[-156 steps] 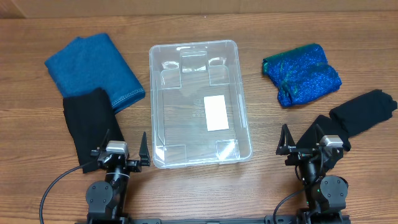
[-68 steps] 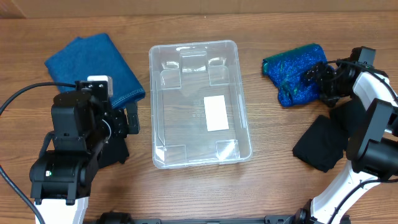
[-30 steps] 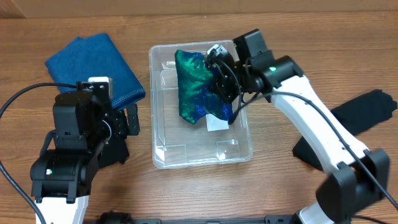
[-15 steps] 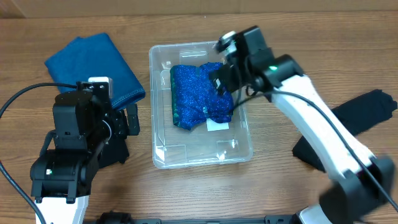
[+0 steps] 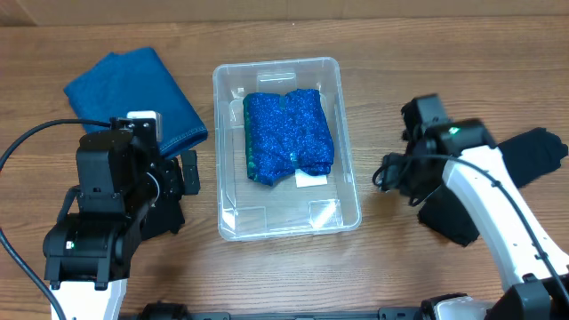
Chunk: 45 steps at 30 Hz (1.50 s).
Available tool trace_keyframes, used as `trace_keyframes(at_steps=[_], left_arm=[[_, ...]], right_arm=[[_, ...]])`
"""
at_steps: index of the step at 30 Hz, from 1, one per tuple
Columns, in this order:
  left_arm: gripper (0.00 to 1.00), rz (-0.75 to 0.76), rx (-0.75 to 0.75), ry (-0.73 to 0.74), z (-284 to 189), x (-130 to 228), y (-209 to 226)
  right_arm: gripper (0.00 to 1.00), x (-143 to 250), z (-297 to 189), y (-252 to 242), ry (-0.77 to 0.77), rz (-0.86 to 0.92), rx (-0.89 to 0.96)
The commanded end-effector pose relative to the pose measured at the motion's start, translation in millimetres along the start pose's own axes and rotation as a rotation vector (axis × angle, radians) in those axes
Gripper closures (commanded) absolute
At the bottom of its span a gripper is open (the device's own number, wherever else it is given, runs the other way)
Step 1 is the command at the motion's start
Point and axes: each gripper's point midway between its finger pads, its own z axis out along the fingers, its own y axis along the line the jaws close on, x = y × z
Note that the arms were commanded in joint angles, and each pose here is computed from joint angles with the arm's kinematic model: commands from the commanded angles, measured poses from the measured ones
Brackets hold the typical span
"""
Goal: Pack container
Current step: 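Carry the sparkly cloth into the bin's back half and release it, then move the right gripper to the folded black cloth on the right and grasp it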
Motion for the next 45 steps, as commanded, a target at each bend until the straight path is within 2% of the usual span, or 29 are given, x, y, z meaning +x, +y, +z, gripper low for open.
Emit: trace_keyframes(at_steps=[1,7,8,9,10,11,15,18,20,22,25,28,30,33,37,38,39,42,43,45], left_arm=[[0.0,0.021,-0.006,-0.022,-5.7,-7.6,0.8],[0.0,0.021,-0.007,-0.016,-5.7,-6.0,1.0],[0.0,0.021,-0.007,-0.014,-5.7,-5.5,1.1],[0.0,0.02,-0.008,-0.011,-6.2,-4.5,1.3],[0.0,0.02,-0.012,-0.009,-8.9,-3.9,2.0],[0.0,0.018,-0.022,-0.009,-13.2,-4.3,4.1],[0.0,-0.059,-0.089,0.011,-26.4,-3.9,26.7],[0.0,-0.073,-0.108,0.031,-27.2,1.4,33.0],[0.0,-0.074,-0.107,0.026,-27.0,0.1,33.0],[0.0,-0.073,-0.107,0.015,-27.0,-2.6,32.9],[0.0,-0.073,-0.106,0.017,-26.4,-2.6,32.9],[0.0,-0.074,-0.106,0.021,-26.4,-1.6,32.9],[0.0,-0.073,-0.107,0.023,-26.4,-0.9,33.0],[0.0,-0.073,-0.107,0.023,-26.4,-1.0,32.9],[0.0,-0.073,-0.107,0.022,-26.4,-1.2,32.9],[0.0,-0.073,-0.107,0.022,-26.3,-1.3,33.0],[0.0,-0.073,-0.107,0.021,-26.4,-1.6,32.9],[0.0,-0.074,-0.106,0.019,-26.4,-2.0,32.9],[0.0,-0.074,-0.106,0.019,-26.4,-1.9,32.9],[0.0,-0.074,-0.106,0.019,-26.5,-1.9,32.9]], right_arm=[[0.28,27.1,9.9,37.2,0.091,-0.149,-0.216],[0.24,13.8,9.3,48.1,0.03,-0.183,-0.254],[0.22,11.2,9.2,49.1,0.019,-0.185,-0.257],[0.13,3.4,10.5,43.4,-0.015,-0.179,-0.219],[0.02,-6.7,11.4,29.2,-0.055,-0.135,-0.14],[0.0,-17.5,8.7,12.2,-0.095,-0.067,-0.062],[0.0,-61.6,-42.5,-40.9,-0.256,0.15,0.024],[0.0,-85.2,-92.9,-102.1,-0.417,0.504,-0.022],[0.0,-83.6,-103.7,-155.2,-0.454,0.682,-0.03],[0.0,-70.4,-93.1,-220.0,-0.428,0.889,-0.017],[0.0,-75.2,-58.5,-272.6,-0.376,0.987,-0.13],[0.0,-83.0,-20.1,-301.5,-0.324,1.037,-0.133],[0.0,-93.1,10.1,-311.3,-0.292,1.012,-0.159],[0.0,-115.6,47.0,-301.3,-0.269,0.929,-0.313],[0.0,-117.7,77.3,-302.9,-0.227,0.932,-0.337],[0.0,-124.9,83.1,-297.0,-0.234,0.91,-0.4],[0.07,-130.9,85.1,-290.4,-0.24,0.901,-0.46],[0.4,-135.7,85.3,-287.6,-0.252,0.892,-0.49],[0.46,-135.7,85.3,-287.6,-0.252,0.892,-0.49],[0.69,-135.7,85.3,-287.6,-0.251,0.895,-0.491]])
